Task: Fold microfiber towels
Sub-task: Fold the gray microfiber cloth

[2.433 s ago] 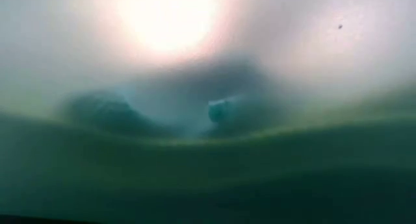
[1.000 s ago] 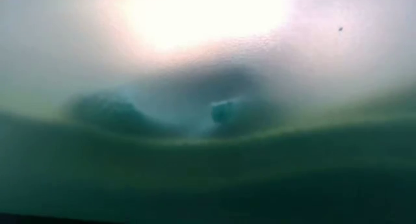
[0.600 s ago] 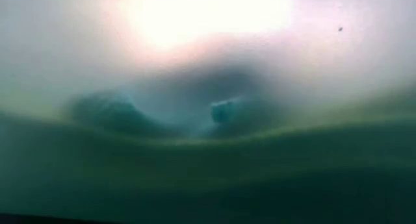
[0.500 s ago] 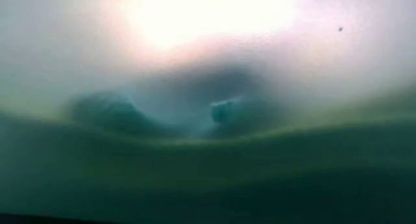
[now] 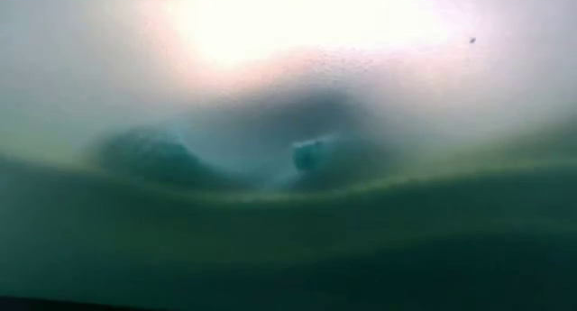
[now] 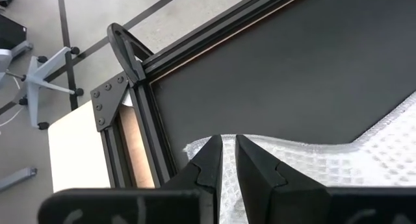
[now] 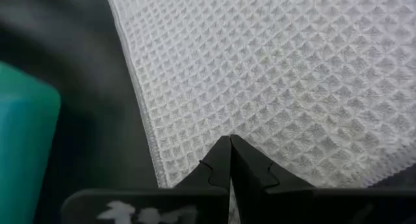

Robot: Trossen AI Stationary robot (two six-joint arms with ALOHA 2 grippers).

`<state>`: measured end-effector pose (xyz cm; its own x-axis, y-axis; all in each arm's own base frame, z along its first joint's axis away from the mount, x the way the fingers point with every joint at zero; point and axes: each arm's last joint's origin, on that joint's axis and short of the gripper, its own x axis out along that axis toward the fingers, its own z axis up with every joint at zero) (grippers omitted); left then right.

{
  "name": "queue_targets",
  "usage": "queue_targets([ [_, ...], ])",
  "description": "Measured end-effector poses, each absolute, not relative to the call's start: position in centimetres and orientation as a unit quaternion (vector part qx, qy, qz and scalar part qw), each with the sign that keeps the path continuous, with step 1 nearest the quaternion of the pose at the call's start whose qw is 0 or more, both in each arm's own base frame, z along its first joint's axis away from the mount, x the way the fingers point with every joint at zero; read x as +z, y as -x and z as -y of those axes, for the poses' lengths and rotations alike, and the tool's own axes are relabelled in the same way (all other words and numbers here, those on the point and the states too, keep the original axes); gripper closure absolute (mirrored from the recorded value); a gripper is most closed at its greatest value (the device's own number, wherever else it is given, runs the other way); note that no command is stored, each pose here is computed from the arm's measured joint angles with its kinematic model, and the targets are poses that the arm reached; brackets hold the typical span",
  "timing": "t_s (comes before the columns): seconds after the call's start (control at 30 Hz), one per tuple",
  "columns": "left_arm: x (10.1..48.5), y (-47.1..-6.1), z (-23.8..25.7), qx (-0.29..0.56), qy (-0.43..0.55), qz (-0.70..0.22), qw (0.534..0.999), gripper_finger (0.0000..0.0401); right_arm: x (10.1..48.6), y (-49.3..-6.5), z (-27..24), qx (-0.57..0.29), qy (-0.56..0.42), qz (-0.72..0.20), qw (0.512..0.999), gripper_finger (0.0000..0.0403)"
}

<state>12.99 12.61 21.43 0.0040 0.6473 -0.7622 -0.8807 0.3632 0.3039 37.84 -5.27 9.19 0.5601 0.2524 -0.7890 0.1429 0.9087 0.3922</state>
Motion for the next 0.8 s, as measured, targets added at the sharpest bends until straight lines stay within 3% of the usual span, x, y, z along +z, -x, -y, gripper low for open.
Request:
queue_targets([
  [0.27, 21.4, -13.0, -12.6, 0.539, 0.137, -0.445, 0.702, 0.0354, 9.2, -33.7, 5.5, 0.014, -0.17, -0.578, 0.798, 0.0403],
  [0.53, 21.5, -13.6, -12.4, 0.514, 0.148, -0.435, 0.724, 0.0354, 13.2, -28.8, 7.5, -0.097, -0.139, -0.61, 0.774, 0.0403],
  [0.63, 22.0, -14.6, -12.5, 0.49, 0.156, -0.39, 0.764, 0.0354, 14.6, -27.2, 7.5, -0.135, -0.155, -0.591, 0.78, 0.0403],
  [0.8, 24.0, -18.0, -12.9, 0.384, 0.147, -0.244, 0.878, 0.0355, 16.4, -26.2, 7.3, -0.164, -0.183, -0.535, 0.808, 0.0403],
])
